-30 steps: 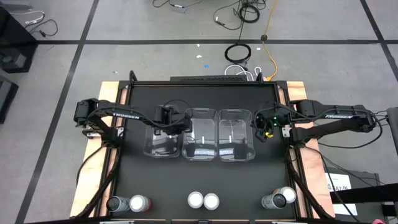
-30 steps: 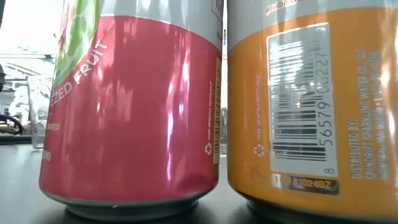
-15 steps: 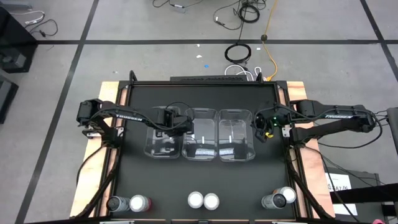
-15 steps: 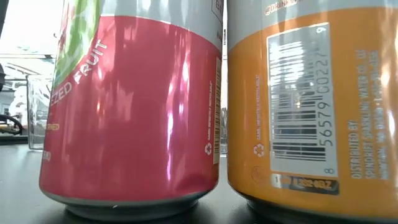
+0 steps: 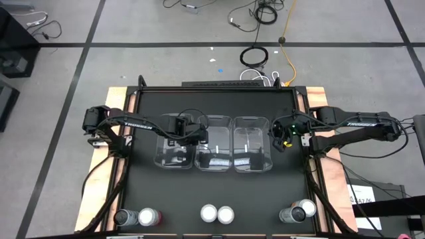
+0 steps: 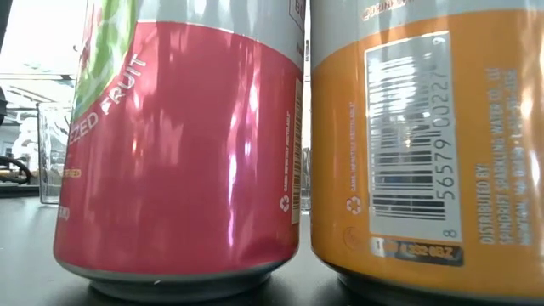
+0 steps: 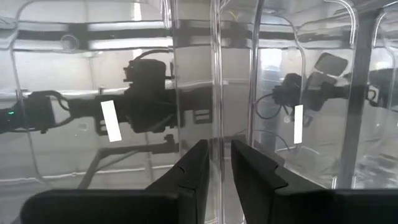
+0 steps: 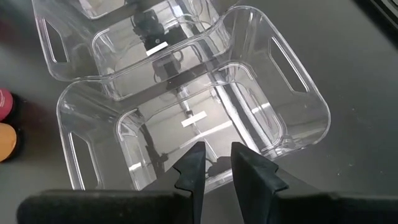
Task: Sort soda cans
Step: Put the right white-blue soda can into the center transparent bin
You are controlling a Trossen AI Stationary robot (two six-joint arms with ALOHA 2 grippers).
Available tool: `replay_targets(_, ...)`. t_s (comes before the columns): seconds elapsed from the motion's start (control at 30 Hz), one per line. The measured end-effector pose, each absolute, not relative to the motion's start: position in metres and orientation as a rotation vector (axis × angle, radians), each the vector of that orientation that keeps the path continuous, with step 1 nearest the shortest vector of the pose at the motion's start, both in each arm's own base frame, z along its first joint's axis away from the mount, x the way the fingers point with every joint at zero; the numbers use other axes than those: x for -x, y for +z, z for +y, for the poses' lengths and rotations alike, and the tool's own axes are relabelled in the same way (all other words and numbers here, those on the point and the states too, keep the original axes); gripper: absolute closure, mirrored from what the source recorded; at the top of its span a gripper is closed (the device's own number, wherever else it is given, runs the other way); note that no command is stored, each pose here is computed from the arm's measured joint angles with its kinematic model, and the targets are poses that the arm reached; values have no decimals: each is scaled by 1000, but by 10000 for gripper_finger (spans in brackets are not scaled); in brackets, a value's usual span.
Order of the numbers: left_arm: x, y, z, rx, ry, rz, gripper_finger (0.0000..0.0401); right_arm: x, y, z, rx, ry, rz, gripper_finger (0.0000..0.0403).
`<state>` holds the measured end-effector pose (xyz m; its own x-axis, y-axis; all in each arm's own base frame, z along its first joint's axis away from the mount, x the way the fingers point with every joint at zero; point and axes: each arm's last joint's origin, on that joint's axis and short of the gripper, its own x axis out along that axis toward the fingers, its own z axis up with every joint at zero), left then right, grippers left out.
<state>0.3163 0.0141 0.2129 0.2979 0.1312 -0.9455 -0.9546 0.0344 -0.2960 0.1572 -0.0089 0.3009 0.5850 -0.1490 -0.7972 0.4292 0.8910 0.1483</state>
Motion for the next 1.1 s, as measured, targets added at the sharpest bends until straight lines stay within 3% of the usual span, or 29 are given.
replay_targets(0.33,-317,236,17,1149,991,937,322,-157,301,-9,-336,-341,887,332)
replay_targets(0.83,-316,324,-8,853,577,804,321,-157,301,-9,-303,-324,892,332)
replay_targets(1.1,-316,331,-31,767,501,797,321,-157,301,-9,-303,-322,891,332)
